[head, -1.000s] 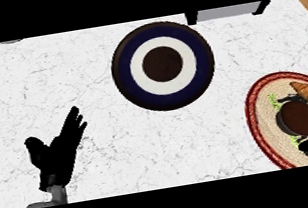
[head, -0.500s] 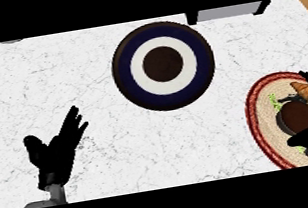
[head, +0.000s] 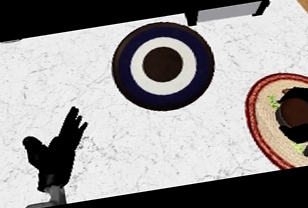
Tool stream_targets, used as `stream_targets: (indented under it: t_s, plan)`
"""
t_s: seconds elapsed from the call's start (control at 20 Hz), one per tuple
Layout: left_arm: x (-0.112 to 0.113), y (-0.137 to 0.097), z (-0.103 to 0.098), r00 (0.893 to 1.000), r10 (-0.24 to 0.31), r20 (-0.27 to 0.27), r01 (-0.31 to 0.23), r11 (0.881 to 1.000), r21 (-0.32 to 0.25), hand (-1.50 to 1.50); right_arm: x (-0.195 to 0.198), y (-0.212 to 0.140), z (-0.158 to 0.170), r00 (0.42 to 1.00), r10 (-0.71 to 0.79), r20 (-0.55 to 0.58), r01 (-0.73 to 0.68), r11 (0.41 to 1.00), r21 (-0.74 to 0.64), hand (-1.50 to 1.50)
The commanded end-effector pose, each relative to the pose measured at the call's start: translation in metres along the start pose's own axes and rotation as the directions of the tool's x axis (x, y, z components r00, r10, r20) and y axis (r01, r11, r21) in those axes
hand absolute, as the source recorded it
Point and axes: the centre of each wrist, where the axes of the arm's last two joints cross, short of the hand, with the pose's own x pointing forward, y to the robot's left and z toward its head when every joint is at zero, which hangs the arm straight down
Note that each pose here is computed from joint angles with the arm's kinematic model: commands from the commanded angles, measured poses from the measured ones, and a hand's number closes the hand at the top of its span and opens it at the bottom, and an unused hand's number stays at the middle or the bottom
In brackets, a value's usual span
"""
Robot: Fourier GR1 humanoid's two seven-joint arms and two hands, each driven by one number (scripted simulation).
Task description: Pick the cupcake from the placemat and place it in the plate
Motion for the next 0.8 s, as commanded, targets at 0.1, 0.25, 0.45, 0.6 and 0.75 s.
stream_targets:
  t_s: [0.1, 0.25, 0.45, 0.6, 0.75]
  plan:
    - [-0.004, -0.022, -0.010, 0.998, -0.007, -0.060, 0.008, 1.000, 0.024, 0.00, -0.001, -0.011, -0.009, 0.999, 0.036, 0.004, -0.036, 0.999, -0.023, 1.50]
    - [-0.011, -0.003, -0.003, 0.998, -0.017, -0.058, 0.017, 1.000, 0.008, 0.00, 0.082, 0.031, 0.021, 0.998, -0.005, 0.067, 0.014, 0.991, -0.135, 1.50]
    - [0.000, -0.017, -0.005, 0.999, -0.040, -0.031, 0.037, 0.996, -0.085, 0.00, 0.177, 0.045, 0.036, 0.980, -0.107, 0.167, 0.139, 0.971, -0.193, 1.50]
    - [0.001, -0.023, -0.007, 0.998, -0.047, -0.034, 0.043, 0.993, -0.110, 0.00, 0.224, 0.036, 0.054, 0.951, -0.169, 0.257, 0.244, 0.924, -0.294, 1.50]
    - [0.004, -0.031, -0.011, 0.998, -0.049, -0.028, 0.045, 0.990, -0.131, 0.00, 0.254, 0.022, 0.061, 0.935, -0.148, 0.322, 0.291, 0.840, -0.458, 1.50]
